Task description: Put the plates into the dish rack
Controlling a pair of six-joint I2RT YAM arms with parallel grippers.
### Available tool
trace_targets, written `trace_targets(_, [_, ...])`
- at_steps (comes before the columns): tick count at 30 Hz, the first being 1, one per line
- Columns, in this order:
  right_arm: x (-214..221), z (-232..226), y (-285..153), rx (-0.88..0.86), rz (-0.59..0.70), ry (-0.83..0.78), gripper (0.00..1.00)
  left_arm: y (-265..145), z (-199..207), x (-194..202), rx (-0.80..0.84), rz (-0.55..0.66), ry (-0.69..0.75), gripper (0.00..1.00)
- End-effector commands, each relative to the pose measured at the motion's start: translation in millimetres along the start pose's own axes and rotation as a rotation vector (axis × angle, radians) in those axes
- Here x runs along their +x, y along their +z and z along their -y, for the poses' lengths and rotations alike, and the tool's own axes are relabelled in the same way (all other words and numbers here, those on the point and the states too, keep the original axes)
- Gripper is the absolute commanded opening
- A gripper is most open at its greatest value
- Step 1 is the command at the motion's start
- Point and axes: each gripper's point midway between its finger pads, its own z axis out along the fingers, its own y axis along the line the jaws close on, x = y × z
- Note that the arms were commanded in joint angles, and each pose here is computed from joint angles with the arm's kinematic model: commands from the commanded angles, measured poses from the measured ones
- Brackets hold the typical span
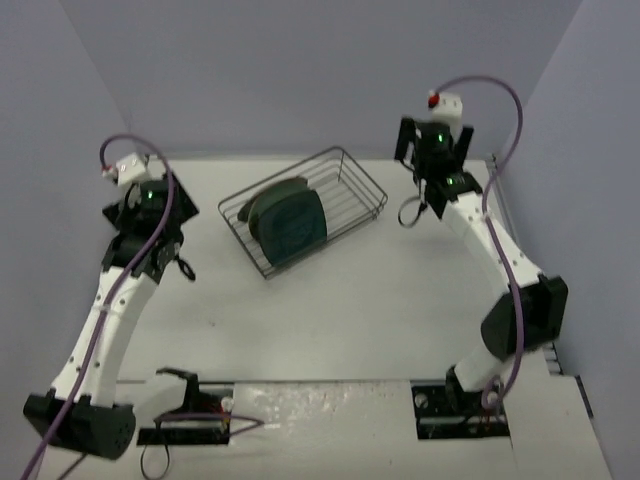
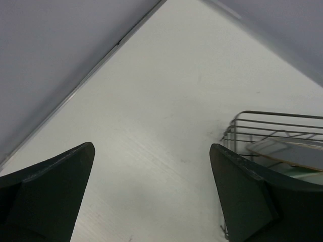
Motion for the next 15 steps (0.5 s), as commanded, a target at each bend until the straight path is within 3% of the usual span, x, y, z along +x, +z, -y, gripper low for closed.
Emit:
trace_targets(1, [12.2,70.4,-40.8,0.258,0.067,0.173,1.0,14.1,-28.4,17.7,-0.015,-0.088,-0.153,0.97])
trace_targets(6, [48.1,113.0,-73.3,0.412,0.035,0.241,1.0,41.1,-48.6,46.3,-0.042,-0.195,-0.185,0.97])
trace_targets(15, [70.0,130.3,-94.4,0.434,0.009,0.242,1.0,43.8,-47.0,56.1,-0.015,-0.204,-0.171,0.97])
